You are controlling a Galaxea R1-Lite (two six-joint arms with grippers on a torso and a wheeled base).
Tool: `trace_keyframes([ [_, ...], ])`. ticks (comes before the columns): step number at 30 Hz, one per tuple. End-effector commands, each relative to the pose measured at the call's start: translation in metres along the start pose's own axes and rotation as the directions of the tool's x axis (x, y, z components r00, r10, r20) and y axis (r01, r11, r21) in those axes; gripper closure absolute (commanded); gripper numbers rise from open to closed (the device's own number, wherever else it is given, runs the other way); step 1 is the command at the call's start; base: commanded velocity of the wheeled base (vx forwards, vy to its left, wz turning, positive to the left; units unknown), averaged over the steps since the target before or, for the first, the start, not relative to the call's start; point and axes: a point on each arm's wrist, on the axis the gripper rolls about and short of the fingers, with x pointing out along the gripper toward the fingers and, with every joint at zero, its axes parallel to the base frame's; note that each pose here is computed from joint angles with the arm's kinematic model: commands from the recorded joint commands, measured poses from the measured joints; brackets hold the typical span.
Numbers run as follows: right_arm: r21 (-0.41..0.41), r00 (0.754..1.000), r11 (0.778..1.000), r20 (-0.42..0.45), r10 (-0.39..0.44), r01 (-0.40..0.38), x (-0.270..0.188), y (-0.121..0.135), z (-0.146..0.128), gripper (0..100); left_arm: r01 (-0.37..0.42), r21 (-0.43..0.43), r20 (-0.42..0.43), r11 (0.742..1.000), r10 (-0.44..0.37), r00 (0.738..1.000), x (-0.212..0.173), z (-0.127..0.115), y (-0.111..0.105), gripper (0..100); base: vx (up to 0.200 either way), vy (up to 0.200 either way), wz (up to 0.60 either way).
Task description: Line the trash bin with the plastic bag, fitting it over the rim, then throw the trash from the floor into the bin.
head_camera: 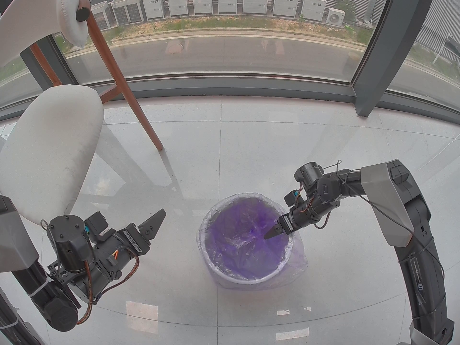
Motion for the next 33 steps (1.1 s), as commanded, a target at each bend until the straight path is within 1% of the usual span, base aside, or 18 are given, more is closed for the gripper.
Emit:
trace_keyframes([
  [1,0.008,0.998,1.000,0.067,0.000,0.000,-0.028,0.005,0.014,0,0.003,0.002,-0.005,1.000,-0.003,1.000,0.001,-0.001,-0.001,0,0.000,0.000,0.00],
  [5,0.030,0.993,1.000,0.116,-0.007,0.004,-0.052,0.012,0.025,0,0.003,0.002,-0.007,1.000,-0.003,1.000,0.000,-0.002,-0.001,0,0.000,0.000,0.00],
  [9,0.017,0.988,1.000,0.154,-0.008,0.006,-0.074,0.023,0.033,0,0.002,0.002,-0.006,1.000,-0.002,1.000,-0.001,-0.002,-0.001,0,0.000,0.000,0.00],
  [11,0.013,0.987,1.000,0.158,-0.004,0.002,-0.078,0.028,0.035,0,0.003,0.003,-0.007,1.000,-0.003,1.000,-0.001,-0.002,-0.001,0,0.000,0.000,0.00],
  [14,-0.018,0.987,0.999,0.158,0.034,-0.032,-0.091,0.050,0.039,0,0.003,0.003,-0.007,1.000,-0.003,1.000,-0.001,-0.002,-0.001,0,0.000,0.000,0.00],
  [16,-0.033,0.986,0.999,0.159,0.043,-0.038,-0.096,0.059,0.041,0,0.003,0.004,-0.007,1.000,-0.003,1.000,-0.001,-0.002,-0.001,0,0.000,0.000,0.00],
  [17,-0.050,0.986,0.998,0.161,0.052,-0.044,-0.098,0.069,0.043,0,0.002,0.003,-0.008,1.000,-0.002,1.000,-0.001,-0.002,-0.001,0,0.000,0.000,0.00],
  [18,-0.050,0.986,0.998,0.161,0.052,-0.044,-0.098,0.069,0.043,0,0.002,0.003,-0.008,1.000,-0.002,1.000,-0.001,-0.002,-0.001,0,0.000,0.000,0.00],
  [19,-0.071,0.984,0.996,0.164,0.063,-0.052,-0.107,0.082,0.045,0,0.004,0.006,-0.011,1.000,-0.004,1.000,-0.002,-0.003,-0.002,0,0.000,0.000,0.00],
  [21,-0.074,0.985,0.996,0.156,0.067,-0.056,-0.111,0.087,0.045,0,0.005,0.006,-0.012,1.000,-0.005,1.000,-0.002,-0.003,-0.002,0,0.000,0.000,0.00],
  [22,-0.072,0.988,0.995,0.138,0.075,-0.066,-0.123,0.098,0.043,0,0.009,0.007,-0.015,1.000,-0.009,1.000,-0.003,-0.004,-0.003,0,0.000,0.000,0.00],
  [25,-0.040,0.993,0.997,0.091,0.072,-0.068,-0.145,0.110,0.037,0,0.019,0.010,-0.029,1.000,-0.019,0.999,-0.005,-0.007,-0.006,0,0.000,0.000,0.00],
  [28,0.000,0.999,0.999,0.014,0.039,-0.039,-0.179,0.120,0.024,0,0.021,0.015,-0.050,1.000,-0.020,0.999,-0.010,-0.011,-0.006,0,0.000,0.000,0.00],
  [29,0.039,0.997,0.999,-0.081,0.015,-0.012,-0.210,0.129,0.008,0,0.025,0.018,-0.058,1.000,-0.024,0.998,-0.013,-0.012,-0.007,0,0.000,0.000,0.00],
  [30,0.039,0.997,0.999,-0.081,0.015,-0.012,-0.210,0.129,0.008,0,0.025,0.018,-0.058,1.000,-0.024,0.998,-0.013,-0.012,-0.007,0,0.000,0.000,0.00],
  [31,0.086,0.978,0.996,-0.210,0.007,0.012,-0.243,0.140,-0.015,0,0.030,0.018,-0.059,0.999,-0.029,0.998,-0.016,-0.012,-0.008,0,0.000,0.000,0.00],
  [32,0.161,0.916,0.986,-0.401,0.019,0.050,-0.289,0.153,-0.051,0,0.032,0.016,-0.059,0.999,-0.031,0.998,-0.018,-0.011,-0.008,0,0.000,0.000,0.00],
  [33,0.176,0.940,0.983,-0.342,0.005,0.059,-0.313,0.160,-0.058,0,0.032,0.016,-0.059,0.999,-0.031,0.998,-0.018,-0.011,-0.008,0,0.000,0.000,0.00],
])
